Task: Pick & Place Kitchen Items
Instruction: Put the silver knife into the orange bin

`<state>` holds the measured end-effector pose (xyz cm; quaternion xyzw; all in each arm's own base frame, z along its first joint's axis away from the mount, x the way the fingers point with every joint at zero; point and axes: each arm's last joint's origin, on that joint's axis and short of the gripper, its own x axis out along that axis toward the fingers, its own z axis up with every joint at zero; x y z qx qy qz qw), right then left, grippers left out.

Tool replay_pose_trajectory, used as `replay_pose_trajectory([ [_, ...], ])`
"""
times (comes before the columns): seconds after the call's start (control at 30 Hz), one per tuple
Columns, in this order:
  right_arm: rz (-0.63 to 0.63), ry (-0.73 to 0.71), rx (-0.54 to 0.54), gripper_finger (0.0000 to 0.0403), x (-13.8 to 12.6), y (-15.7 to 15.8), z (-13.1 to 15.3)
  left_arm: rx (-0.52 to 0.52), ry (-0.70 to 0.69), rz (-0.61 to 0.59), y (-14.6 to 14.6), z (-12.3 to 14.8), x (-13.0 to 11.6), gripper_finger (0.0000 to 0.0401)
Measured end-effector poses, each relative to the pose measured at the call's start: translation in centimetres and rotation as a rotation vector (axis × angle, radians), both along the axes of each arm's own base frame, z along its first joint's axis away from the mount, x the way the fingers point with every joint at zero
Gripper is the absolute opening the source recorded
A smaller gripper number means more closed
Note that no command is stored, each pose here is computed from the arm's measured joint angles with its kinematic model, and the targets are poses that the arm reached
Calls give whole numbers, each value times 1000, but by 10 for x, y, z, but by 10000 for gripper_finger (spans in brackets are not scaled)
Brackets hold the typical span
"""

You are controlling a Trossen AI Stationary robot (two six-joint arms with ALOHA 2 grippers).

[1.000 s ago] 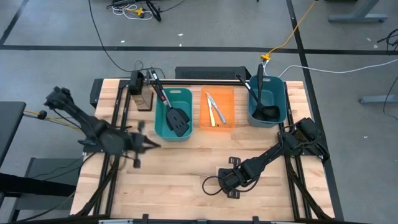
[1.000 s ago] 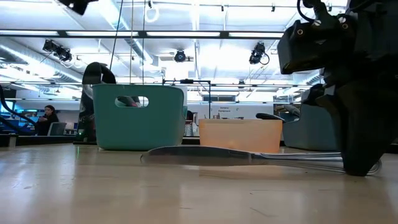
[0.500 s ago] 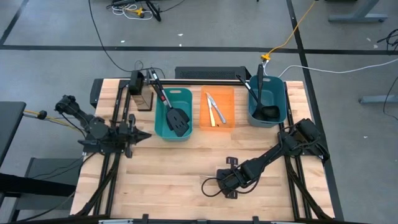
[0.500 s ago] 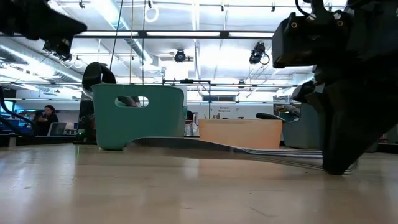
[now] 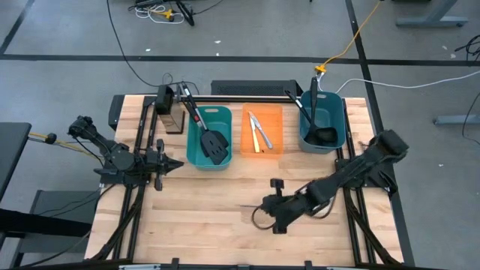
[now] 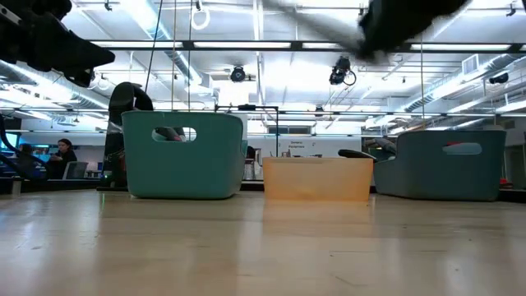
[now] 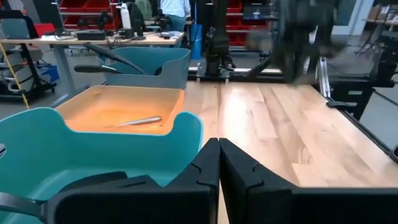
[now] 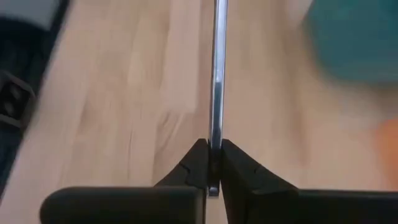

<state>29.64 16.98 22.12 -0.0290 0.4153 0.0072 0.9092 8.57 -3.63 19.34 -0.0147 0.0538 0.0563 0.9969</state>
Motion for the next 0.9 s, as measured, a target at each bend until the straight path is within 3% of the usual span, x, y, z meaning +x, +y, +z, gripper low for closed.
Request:
replay_pose_trajectory([
  [0.23,26,-278,-71,25,-35,-25,78,-3,2,-17,0,0,0,14],
  [0.4,9,-469,-62,25,-72,-50,96,-3,2,-19,-1,0,0,9],
  [0.67,-77,-766,38,25,-136,-91,63,-3,2,-20,-1,0,0,15],
  [0.9,-143,-942,88,25,-169,-112,21,-3,3,-19,-1,0,0,13],
])
